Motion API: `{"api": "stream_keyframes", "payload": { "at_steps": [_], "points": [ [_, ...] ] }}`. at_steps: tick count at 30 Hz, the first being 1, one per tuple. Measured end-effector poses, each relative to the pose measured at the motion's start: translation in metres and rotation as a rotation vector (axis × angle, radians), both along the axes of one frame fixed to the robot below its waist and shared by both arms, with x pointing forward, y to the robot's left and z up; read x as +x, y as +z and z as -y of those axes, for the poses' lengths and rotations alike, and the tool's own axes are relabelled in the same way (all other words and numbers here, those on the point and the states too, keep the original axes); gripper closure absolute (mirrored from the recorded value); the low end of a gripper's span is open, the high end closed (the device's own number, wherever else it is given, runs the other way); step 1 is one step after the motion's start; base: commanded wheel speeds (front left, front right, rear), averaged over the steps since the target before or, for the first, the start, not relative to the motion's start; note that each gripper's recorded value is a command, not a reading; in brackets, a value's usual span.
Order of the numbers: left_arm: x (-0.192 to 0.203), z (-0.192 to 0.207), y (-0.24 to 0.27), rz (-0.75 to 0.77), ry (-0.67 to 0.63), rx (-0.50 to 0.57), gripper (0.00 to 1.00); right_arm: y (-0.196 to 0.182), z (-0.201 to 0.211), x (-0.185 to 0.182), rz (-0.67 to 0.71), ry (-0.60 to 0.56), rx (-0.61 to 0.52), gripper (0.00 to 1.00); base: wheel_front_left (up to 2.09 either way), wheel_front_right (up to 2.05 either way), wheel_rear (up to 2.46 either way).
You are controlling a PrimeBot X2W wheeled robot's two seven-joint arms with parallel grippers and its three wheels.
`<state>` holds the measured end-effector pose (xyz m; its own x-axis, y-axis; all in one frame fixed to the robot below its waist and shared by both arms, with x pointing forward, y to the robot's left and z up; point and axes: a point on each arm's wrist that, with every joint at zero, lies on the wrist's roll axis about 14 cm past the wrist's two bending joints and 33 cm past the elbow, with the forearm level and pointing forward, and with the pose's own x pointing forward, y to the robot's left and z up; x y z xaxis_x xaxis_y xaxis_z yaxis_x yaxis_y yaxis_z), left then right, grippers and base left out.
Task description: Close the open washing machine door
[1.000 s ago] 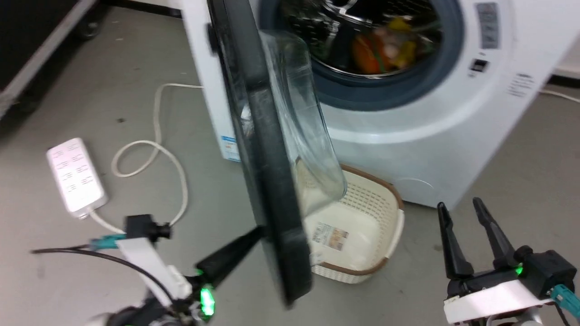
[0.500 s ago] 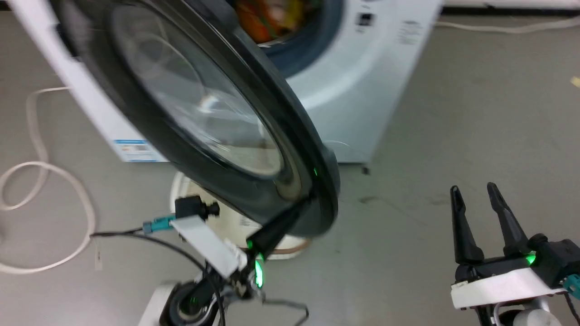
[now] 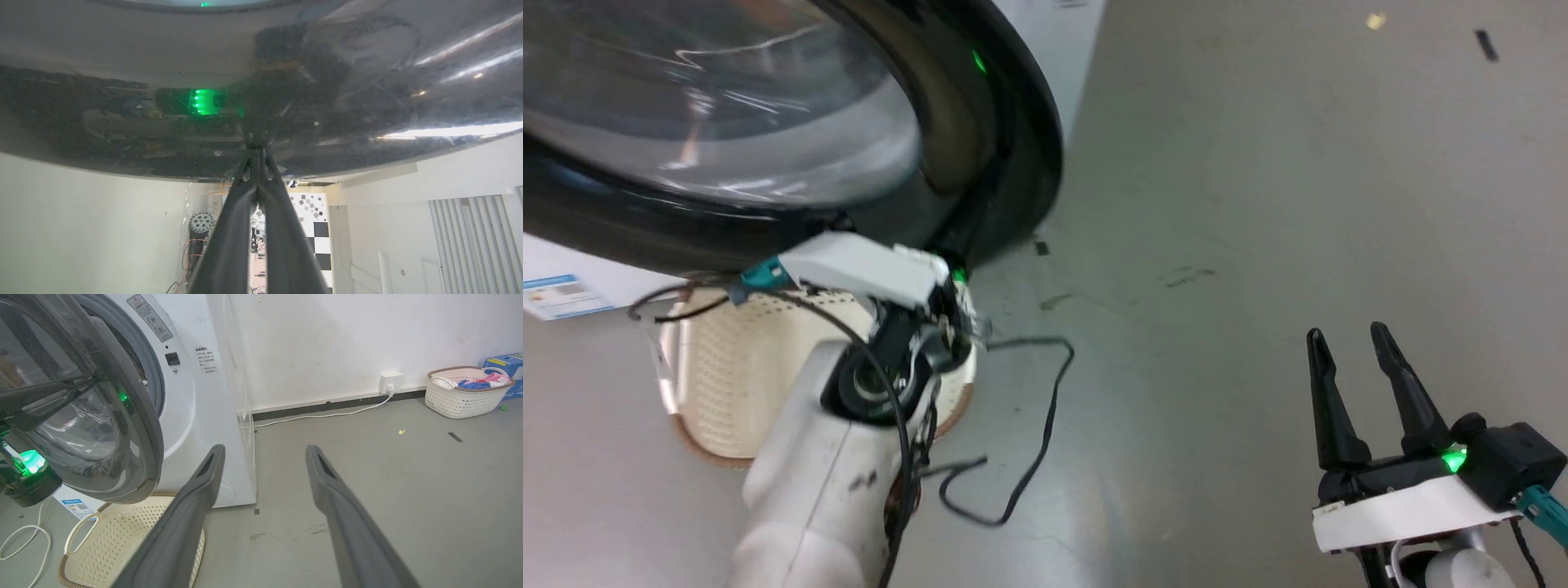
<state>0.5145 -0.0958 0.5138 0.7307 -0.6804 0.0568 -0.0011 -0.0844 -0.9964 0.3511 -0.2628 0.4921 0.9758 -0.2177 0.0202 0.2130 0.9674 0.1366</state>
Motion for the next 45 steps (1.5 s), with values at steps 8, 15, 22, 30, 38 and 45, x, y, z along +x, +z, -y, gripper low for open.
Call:
{"api": "stream_keyframes", "payload": {
  "at_steps": [8, 15, 22, 30, 38, 45],
  "points": [
    [0.01, 0.002, 0.002, -0.004, 0.037, 0.003, 1.0, 0.001, -0.007, 0.002, 0.011, 0.018, 0.026, 0.0, 0.0, 0.0, 0.0],
    [-0.025, -0.025, 0.01, 0.115, 0.056, 0.105, 1.0, 0.016, -0.021, 0.009, 0.067, 0.067, 0.033, 0.0, 0.0, 0.0, 0.0],
    [-0.066, -0.116, -0.006, 0.332, 0.268, 0.458, 0.0, 0.026, -0.04, 0.008, 0.106, 0.13, 0.036, 0.0, 0.0, 0.0, 0.0],
    [-0.092, -0.214, 0.019, 0.649, 0.492, 1.009, 0.0, 0.037, -0.076, 0.012, 0.146, 0.241, 0.05, 0.0, 0.0, 0.0, 0.0],
    [-0.134, -0.26, 0.041, 0.755, 0.691, 1.325, 0.0, 0.047, -0.106, 0.016, 0.179, 0.333, 0.052, 0.0, 0.0, 0.0, 0.0],
    [-0.16, -0.259, 0.021, 0.745, 0.658, 1.43, 0.0, 0.043, -0.116, 0.014, 0.166, 0.366, 0.049, 0.0, 0.0, 0.0, 0.0]
  ]
}}
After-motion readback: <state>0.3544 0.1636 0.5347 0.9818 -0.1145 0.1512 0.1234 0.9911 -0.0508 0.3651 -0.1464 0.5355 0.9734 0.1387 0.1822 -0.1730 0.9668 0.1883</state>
